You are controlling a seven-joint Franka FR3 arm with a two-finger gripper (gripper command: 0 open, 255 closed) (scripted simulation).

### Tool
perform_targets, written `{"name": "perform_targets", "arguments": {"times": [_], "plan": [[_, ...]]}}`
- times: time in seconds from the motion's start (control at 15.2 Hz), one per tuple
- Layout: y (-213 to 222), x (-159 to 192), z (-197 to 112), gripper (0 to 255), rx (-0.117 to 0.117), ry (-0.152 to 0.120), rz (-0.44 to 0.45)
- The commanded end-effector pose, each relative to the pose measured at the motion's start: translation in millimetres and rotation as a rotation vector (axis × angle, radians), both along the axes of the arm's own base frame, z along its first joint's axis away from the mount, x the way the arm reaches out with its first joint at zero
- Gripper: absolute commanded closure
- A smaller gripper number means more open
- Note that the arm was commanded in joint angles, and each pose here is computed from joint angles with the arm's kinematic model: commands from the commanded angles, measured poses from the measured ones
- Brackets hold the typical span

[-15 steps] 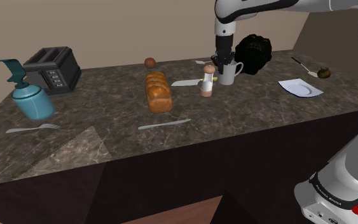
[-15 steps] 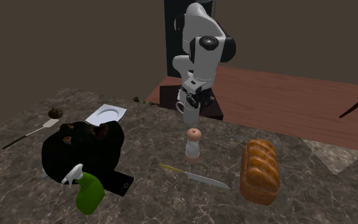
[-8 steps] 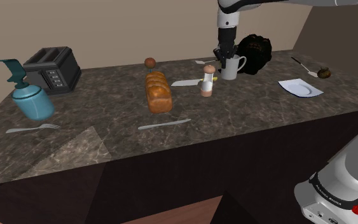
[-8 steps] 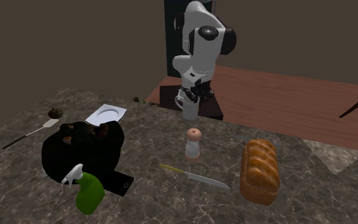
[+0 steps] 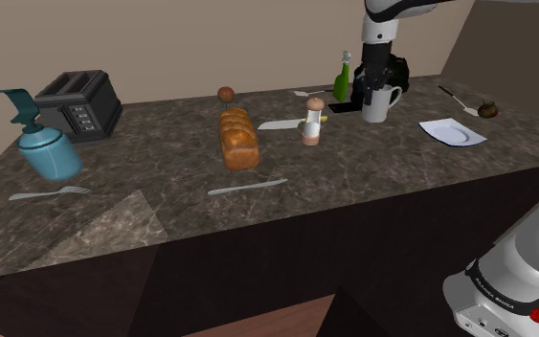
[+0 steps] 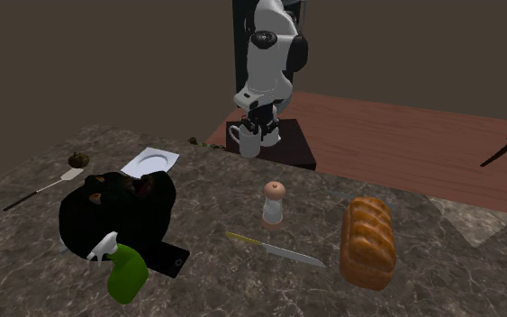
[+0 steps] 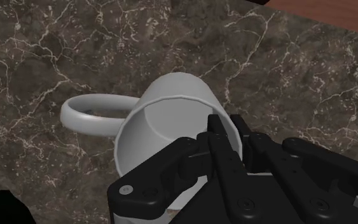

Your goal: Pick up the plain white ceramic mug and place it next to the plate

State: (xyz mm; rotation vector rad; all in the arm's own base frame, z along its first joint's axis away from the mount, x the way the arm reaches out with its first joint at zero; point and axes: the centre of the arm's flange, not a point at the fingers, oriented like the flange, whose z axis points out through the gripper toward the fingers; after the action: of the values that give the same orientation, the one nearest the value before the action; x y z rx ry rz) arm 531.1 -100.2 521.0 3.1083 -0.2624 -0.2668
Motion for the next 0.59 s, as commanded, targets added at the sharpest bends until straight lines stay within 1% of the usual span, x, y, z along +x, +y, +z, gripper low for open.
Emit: {"name": "perform_targets", "arguments": {"times": [0.0,0.53], "plan": [[-19.6,-22.2,1.7,255,0.0,0.0,0.001],[-90.3,-100.6,2.2,255,0.0,0.0,0.001]]}}
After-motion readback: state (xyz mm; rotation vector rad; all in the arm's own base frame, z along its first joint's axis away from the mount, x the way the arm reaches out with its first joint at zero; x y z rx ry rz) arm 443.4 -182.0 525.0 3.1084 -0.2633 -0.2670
